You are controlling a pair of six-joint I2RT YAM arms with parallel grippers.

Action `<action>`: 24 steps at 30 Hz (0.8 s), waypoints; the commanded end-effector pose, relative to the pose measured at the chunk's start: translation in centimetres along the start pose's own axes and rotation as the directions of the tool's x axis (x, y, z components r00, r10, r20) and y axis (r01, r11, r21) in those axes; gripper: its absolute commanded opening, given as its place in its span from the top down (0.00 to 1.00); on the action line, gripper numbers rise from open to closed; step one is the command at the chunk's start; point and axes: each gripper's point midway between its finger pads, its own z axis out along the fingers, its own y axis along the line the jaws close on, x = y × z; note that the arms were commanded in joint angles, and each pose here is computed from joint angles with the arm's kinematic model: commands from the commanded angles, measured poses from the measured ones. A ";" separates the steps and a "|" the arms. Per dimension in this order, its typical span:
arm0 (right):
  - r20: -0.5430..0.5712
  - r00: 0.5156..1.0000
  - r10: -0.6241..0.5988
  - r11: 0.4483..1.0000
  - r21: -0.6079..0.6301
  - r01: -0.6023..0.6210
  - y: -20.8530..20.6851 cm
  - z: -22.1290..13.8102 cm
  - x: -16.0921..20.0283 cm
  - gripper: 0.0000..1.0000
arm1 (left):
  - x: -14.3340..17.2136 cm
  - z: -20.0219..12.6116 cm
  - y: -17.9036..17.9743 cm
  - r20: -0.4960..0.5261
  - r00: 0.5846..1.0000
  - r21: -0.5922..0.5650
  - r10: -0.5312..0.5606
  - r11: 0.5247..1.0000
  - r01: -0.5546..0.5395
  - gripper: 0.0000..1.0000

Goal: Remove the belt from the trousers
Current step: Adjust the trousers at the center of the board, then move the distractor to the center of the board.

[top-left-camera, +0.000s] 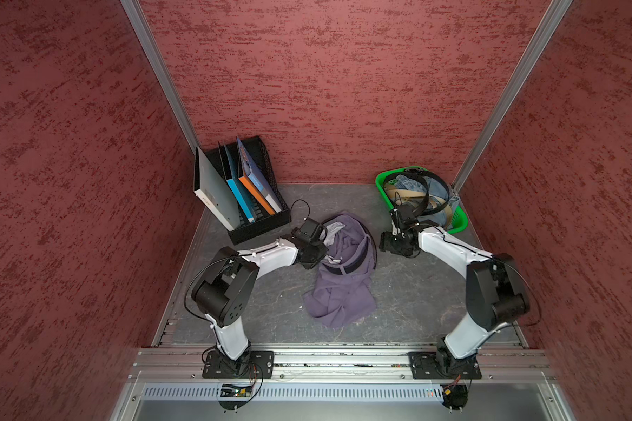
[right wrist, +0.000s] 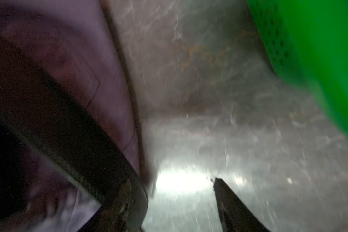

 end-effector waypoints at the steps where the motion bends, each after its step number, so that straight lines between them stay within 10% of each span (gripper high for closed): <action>1: 0.153 0.987 0.044 0.993 -0.119 -0.026 2.8 0.9 -8.3 0.34 | -1.4 0.4 -3.6 0.053 0.998 0.071 0.028 0.997 -0.032 1.00; 8: 0.167 0.983 0.080 0.996 -0.063 -0.071 1.9 4.1 -18.2 0.34 | -0.8 1.4 -6.1 0.031 0.992 0.084 0.123 0.989 -0.125 1.00; 17: 0.166 0.966 0.197 0.963 0.152 -0.222 -7.3 5.9 -21.7 0.33 | -1.1 0.9 -4.1 0.058 0.991 -0.057 0.119 0.992 -0.116 1.00; 24: 0.196 0.967 0.166 0.986 -0.064 -0.156 -4.0 3.7 -22.0 0.32 | -0.2 -1.9 -2.5 0.115 0.990 -0.107 0.082 0.992 -0.069 1.00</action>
